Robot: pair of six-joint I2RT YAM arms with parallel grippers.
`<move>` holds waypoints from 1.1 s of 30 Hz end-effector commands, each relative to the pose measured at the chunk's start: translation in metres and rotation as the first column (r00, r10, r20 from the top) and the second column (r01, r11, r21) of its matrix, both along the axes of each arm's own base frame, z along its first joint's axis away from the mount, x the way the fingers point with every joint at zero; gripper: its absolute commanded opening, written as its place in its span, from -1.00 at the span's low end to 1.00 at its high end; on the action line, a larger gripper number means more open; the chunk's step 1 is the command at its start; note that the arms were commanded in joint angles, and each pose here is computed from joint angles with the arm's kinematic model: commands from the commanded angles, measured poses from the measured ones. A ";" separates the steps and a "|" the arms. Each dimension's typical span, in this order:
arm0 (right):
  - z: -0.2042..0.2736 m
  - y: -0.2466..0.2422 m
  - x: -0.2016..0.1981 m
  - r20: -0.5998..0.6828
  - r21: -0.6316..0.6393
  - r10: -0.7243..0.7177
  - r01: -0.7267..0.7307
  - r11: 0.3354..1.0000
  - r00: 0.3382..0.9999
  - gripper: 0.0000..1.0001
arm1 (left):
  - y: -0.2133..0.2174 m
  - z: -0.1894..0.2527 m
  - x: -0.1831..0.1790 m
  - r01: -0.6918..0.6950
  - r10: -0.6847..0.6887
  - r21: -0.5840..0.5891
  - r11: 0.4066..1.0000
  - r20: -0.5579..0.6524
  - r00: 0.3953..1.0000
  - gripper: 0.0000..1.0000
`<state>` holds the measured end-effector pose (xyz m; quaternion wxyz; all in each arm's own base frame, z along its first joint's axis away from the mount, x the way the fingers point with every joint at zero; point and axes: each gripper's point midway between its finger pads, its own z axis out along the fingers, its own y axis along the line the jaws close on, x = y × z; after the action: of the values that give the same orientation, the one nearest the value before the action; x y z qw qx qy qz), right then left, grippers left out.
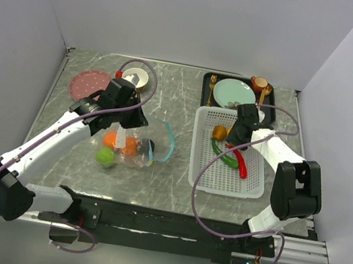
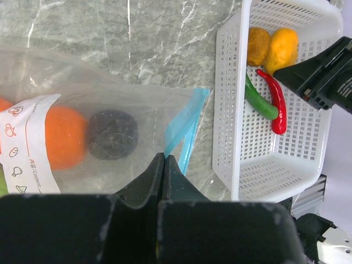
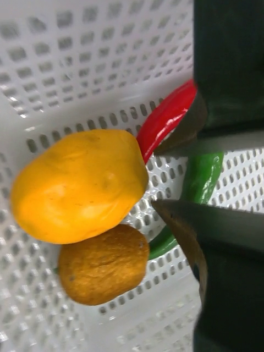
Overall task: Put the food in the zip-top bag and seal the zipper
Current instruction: Pick up the fake vegetable from the bin.
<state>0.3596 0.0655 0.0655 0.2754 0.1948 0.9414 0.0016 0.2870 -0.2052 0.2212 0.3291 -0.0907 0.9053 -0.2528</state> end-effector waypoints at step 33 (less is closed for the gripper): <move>0.014 0.002 0.046 0.053 0.044 0.011 -0.013 0.999 0.999 0.19 | 0.002 0.016 0.002 -0.010 0.012 -0.026 1.000 0.065 0.998 -0.99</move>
<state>0.4059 0.0610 0.0639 0.2814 0.1947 0.9396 -0.0053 0.2871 -0.2052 0.2215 0.3300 -0.0908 0.9047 -0.2536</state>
